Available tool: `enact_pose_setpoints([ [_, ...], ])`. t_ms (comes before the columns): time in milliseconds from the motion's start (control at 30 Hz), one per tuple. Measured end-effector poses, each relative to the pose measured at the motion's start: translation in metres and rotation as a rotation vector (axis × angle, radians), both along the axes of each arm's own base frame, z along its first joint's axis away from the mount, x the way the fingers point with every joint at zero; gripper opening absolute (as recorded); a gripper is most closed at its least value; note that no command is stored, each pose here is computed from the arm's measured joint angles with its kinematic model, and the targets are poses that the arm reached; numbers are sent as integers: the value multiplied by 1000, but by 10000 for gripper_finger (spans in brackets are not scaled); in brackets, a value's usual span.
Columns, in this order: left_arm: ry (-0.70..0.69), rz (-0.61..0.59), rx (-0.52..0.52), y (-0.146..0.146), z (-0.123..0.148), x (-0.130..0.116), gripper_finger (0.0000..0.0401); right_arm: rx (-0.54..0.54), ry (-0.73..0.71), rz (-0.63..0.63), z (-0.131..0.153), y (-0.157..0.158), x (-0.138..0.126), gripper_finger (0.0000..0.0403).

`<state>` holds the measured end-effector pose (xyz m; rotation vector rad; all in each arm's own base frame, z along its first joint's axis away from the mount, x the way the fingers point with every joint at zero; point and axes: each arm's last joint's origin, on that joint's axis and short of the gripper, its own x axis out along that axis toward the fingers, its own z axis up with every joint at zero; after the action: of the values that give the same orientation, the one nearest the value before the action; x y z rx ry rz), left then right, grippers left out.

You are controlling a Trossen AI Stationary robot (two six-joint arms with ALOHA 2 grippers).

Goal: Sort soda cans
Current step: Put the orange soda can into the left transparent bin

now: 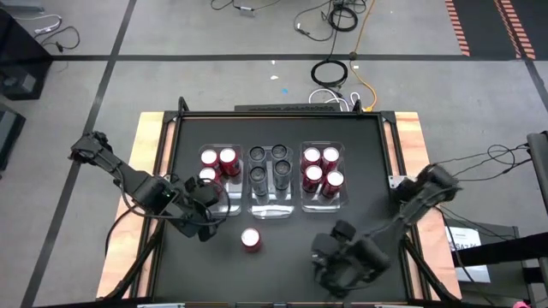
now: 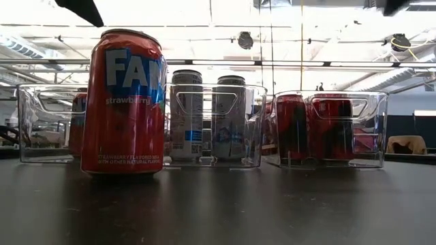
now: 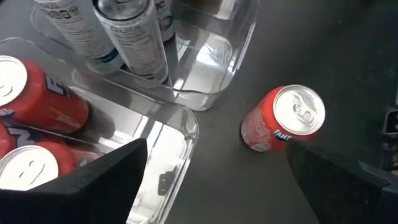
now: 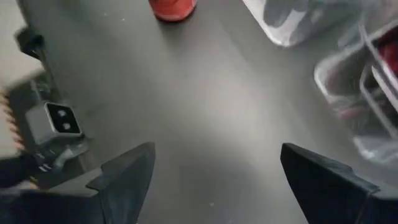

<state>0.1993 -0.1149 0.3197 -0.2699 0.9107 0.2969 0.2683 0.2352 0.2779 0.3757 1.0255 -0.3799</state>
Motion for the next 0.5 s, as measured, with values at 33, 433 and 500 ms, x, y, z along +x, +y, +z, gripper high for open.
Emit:
enact_pose_setpoints([
  [33, 7, -4, 7, -1, -2, 1, 393, 15, -29, -11, -4, 1, -13, 338],
  [433, 8, -64, 18, -25, -24, 29, 393, 138, -169, -138, -53, -23, -113, 338],
  [500, 4, -80, 13, -34, -30, 34, 393, 169, -186, -139, -60, -24, -115, 338],
])
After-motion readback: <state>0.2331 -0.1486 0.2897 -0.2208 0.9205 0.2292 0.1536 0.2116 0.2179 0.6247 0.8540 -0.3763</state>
